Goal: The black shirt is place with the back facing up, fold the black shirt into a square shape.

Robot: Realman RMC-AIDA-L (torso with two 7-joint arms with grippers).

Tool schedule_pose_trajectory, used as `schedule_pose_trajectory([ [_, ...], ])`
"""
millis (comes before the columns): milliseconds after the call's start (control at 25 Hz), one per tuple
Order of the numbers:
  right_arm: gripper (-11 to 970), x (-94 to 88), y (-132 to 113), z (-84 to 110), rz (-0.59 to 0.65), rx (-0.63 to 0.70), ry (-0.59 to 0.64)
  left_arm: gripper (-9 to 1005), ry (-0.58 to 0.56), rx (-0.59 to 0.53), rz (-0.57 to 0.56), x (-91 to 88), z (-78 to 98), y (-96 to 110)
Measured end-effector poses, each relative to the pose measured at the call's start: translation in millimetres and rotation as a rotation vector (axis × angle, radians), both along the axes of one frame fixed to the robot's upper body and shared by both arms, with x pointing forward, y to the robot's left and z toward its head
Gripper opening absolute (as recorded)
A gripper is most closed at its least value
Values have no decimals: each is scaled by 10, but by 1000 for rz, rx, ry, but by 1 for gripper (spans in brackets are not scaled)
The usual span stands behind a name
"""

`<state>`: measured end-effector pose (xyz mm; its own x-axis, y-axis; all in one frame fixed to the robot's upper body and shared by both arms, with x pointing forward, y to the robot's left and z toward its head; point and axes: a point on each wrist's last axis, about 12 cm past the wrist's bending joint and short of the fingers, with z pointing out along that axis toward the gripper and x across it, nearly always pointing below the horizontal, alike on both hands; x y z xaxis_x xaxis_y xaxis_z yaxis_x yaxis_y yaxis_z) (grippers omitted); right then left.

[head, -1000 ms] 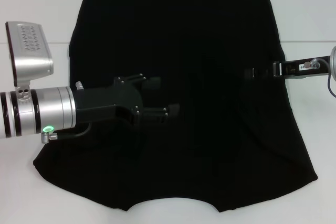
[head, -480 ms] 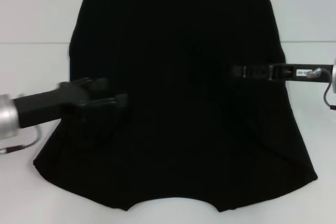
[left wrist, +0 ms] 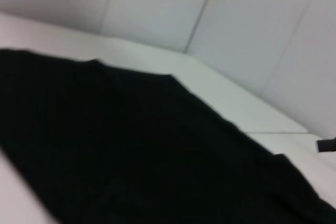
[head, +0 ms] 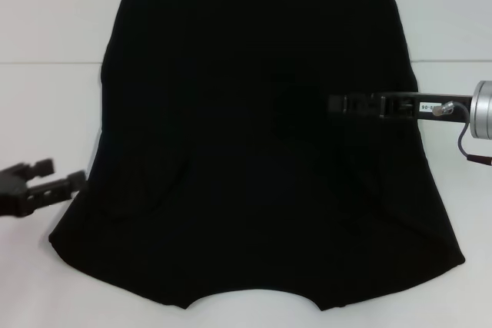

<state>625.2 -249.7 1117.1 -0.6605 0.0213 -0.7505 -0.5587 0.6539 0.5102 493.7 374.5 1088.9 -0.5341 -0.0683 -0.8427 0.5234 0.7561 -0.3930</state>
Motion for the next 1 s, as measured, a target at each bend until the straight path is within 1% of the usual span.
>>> schedule_pose_trajectory([
  [160,646,10,7,8,-3,2,-2,883,82,23,27,-82,-60,89],
  [400,647,13,1,12,-8,6,-1,863,170,81,25,-133,-164,119],
  [520,647,10,-2,9,-9,7,1,853,182,92,31,-127,-186,121],
  [760,647,-13,-18,-10,-9,11,8,833,214,114,62,-101,-288,105],
  [1000,647,-19,-23,-16,-10,11,11,813,232,118,33,-80,-328,42],
])
